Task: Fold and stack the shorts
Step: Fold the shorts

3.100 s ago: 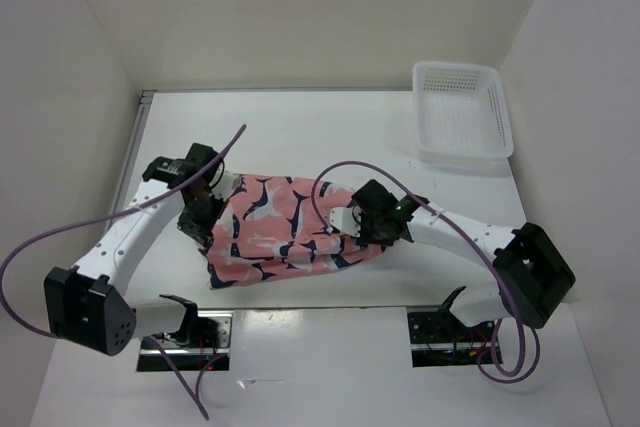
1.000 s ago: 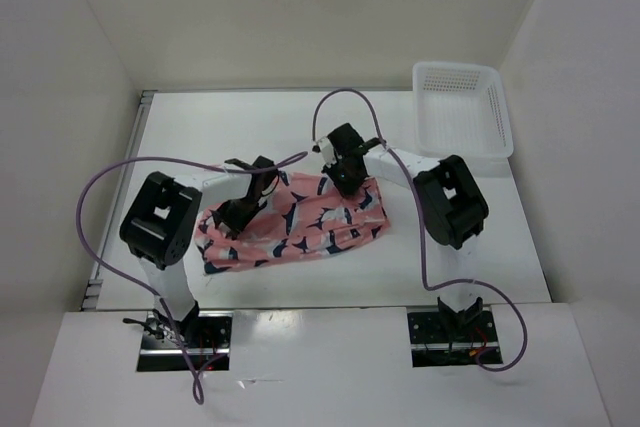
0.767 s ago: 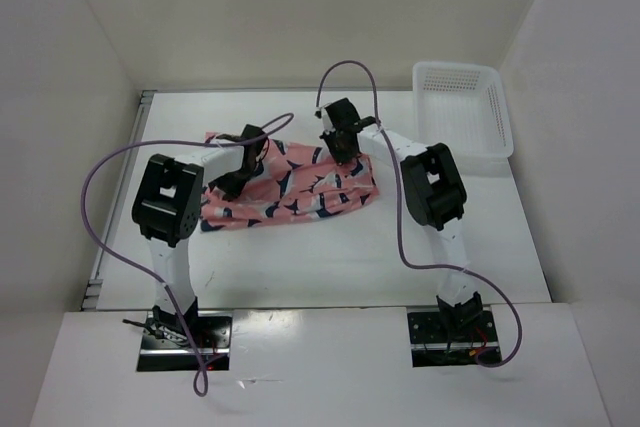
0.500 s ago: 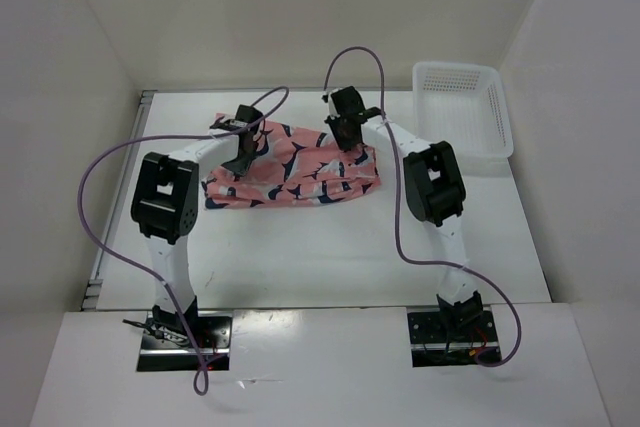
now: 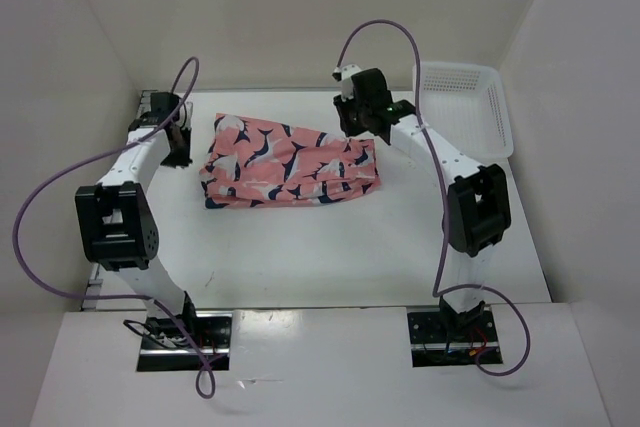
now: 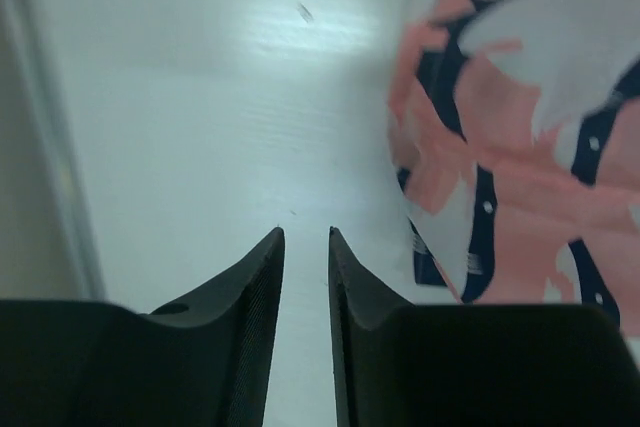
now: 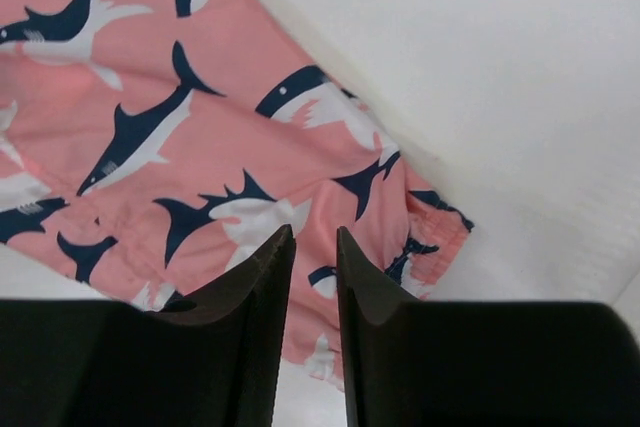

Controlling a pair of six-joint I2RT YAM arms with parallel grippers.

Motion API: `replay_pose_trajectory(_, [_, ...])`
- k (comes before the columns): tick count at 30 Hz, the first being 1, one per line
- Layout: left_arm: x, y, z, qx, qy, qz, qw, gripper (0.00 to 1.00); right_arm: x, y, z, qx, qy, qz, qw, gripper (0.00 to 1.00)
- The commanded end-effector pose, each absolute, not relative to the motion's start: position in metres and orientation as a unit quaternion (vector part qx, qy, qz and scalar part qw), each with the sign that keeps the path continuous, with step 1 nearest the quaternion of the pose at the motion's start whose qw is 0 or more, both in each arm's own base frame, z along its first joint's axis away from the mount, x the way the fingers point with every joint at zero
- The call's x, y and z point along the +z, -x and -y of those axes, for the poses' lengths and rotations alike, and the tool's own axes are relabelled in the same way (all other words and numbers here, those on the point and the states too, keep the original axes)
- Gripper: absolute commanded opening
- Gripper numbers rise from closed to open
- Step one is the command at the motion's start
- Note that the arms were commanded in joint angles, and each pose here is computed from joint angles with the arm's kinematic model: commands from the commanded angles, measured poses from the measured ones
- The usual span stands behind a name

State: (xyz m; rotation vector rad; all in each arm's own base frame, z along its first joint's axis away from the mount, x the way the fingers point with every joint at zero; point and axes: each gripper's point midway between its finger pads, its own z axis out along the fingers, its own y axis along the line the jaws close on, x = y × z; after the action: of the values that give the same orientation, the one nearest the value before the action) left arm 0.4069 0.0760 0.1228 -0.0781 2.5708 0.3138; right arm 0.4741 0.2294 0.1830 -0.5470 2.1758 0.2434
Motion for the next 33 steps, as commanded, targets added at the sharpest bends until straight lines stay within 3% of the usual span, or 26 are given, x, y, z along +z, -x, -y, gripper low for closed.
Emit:
replay_pose_trajectory(1, [0.082, -0.382, -0.025, -0.022, 0.001, -0.978, 0.209, 0.31, 0.166, -0.46, -0.232, 0.126, 0.235, -0.877, 0.4, 0.3])
replay_pose_trajectory(8, [0.082, -0.392, -0.005, -0.172, 0.014, -0.963, 0.206, 0.43, 0.149, -0.445, -0.227, 0.134, 0.251, -0.887, 0.364, 0.37])
replay_pose_trajectory(15, [0.121, -0.388, -0.008, -0.164, 0.013, -0.958, 0.234, 0.44, 0.123, -0.433, -0.189, 0.128, 0.177, -0.92, 0.326, 0.38])
replay_pose_trajectory(17, [0.139, -0.397, -0.016, -0.144, 0.012, -0.956, 0.254, 0.44, 0.119, -0.431, -0.187, 0.129, 0.148, -0.927, 0.319, 0.61])
replay_pose_trajectory(19, [0.146, -0.398, -0.02, -0.133, 0.014, -0.957, 0.257, 0.44, 0.11, -0.43, -0.182, 0.117, 0.121, -0.935, 0.311, 0.71])
replay_pose_trajectory(23, [0.148, -0.404, -0.002, -0.111, -0.014, -0.959, 0.26, 0.47, 0.092, -0.428, -0.162, 0.107, 0.045, -0.95, 0.29, 0.79])
replay_pose_trajectory(27, [0.106, -0.396, 0.023, -0.073, -0.051, -0.971, 0.223, 0.48, 0.07, -0.417, -0.152, 0.111, 0.025, -0.96, 0.255, 0.87])
replay_pose_trajectory(33, [0.057, -0.375, 0.015, -0.031, -0.051, -0.983, 0.175, 0.48, 0.05, -0.42, -0.154, 0.118, 0.011, -0.964, 0.238, 0.9])
